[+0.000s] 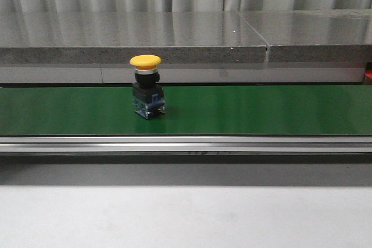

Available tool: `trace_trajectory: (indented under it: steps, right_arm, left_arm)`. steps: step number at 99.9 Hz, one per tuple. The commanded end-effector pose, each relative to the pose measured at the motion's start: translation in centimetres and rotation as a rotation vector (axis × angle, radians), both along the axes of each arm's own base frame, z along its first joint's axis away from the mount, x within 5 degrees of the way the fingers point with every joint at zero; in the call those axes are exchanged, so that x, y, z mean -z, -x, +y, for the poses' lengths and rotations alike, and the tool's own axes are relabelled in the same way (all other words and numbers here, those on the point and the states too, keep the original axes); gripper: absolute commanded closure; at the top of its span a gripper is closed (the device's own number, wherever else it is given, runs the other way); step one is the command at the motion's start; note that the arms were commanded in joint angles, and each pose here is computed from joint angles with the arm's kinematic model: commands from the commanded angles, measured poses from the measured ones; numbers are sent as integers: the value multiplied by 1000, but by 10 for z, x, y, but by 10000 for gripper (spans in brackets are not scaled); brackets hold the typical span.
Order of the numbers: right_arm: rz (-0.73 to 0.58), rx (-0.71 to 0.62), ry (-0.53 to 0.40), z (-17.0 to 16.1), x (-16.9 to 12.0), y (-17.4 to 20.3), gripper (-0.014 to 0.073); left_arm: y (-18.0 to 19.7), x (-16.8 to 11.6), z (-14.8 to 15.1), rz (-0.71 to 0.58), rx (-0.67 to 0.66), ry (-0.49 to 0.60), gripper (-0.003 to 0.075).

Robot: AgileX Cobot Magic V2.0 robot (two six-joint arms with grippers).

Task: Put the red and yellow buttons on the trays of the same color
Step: 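Lower the red button into the red tray and open the right gripper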

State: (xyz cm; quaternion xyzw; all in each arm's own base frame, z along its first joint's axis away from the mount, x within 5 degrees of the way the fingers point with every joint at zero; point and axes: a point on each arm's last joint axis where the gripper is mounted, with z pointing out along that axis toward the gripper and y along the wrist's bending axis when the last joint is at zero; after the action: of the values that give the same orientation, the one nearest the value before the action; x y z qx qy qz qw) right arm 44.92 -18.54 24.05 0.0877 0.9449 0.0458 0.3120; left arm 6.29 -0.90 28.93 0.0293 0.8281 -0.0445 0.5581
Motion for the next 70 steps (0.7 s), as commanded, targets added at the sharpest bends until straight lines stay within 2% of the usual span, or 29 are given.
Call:
trace_trajectory:
  steps: [1,33,49,59,70]
  right_arm:
    - [-131,21,53,-4,-36,-2,586]
    - [-89,25,80,-11,-8,-10,586]
    - [-80,23,87,-12,-6,-10,569]
    - [-85,25,90,-12,-6,-10,438]
    - [-88,25,91,-12,-8,-10,186]
  left_arm:
    - [-2,-14,-1,-86,0,27,739]
    - [-2,-14,-1,-86,0,27,739]
    - [-2,-14,-1,-86,0,27,739]
    - [-2,-14,-1,-86,0,27,739]
    - [-2,-14,-1,-86,0,27,739]
